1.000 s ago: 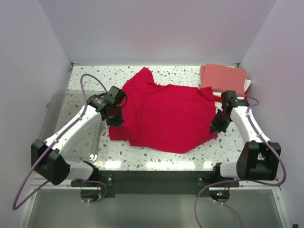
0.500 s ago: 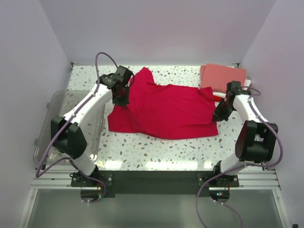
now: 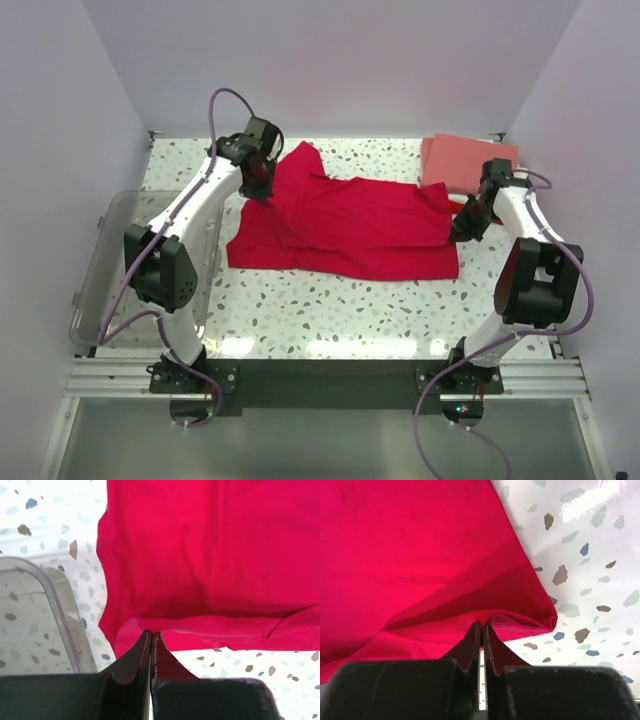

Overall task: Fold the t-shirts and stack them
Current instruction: Fold the tshirt

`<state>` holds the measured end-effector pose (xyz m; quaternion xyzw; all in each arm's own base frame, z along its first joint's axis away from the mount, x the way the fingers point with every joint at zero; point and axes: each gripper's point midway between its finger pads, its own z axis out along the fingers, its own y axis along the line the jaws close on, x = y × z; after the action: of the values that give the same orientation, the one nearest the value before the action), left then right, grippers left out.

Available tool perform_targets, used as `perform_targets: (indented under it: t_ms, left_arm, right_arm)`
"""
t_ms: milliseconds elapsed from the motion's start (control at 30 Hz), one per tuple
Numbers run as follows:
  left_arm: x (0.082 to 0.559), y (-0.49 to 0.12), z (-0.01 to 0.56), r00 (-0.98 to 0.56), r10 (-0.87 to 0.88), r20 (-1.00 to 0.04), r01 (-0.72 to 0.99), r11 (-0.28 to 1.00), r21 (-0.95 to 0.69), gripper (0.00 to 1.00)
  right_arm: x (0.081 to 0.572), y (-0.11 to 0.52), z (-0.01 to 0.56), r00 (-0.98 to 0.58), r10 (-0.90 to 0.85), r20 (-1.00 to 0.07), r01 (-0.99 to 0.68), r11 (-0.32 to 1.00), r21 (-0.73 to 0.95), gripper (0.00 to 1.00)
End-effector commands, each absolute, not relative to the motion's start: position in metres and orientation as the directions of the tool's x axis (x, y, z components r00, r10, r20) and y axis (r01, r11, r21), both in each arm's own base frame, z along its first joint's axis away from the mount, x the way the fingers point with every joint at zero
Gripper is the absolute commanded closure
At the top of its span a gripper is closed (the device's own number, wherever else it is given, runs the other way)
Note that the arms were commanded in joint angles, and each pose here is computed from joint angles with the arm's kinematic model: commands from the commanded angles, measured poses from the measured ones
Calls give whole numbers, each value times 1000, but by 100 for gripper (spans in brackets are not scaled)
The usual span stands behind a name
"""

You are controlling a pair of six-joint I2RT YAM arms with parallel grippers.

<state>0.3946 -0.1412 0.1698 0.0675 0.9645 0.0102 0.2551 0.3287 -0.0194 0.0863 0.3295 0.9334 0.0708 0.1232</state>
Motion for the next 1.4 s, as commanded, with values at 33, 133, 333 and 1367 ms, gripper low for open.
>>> perform_targets:
  t_ms: [33, 133, 333, 1367]
  left_arm:
    - [421, -145, 183, -820, 187, -540, 178, 982, 68, 100]
    - [427, -144, 177, -827, 205, -523, 186, 979, 89, 100]
    - [444, -144, 170, -833, 205, -514, 179, 979, 100, 99]
    - [336, -177, 103, -909, 1, -417, 102, 970, -220, 0]
  right_arm:
    - [348, -25, 95, -752, 622, -218, 576, 781, 241, 100]
    - [351, -25, 92, -753, 622, -215, 577, 781, 240, 100]
    - [364, -30, 85, -749, 624, -225, 582, 781, 227, 100]
    - [278, -42, 35, -770, 622, -142, 613, 783, 104, 38]
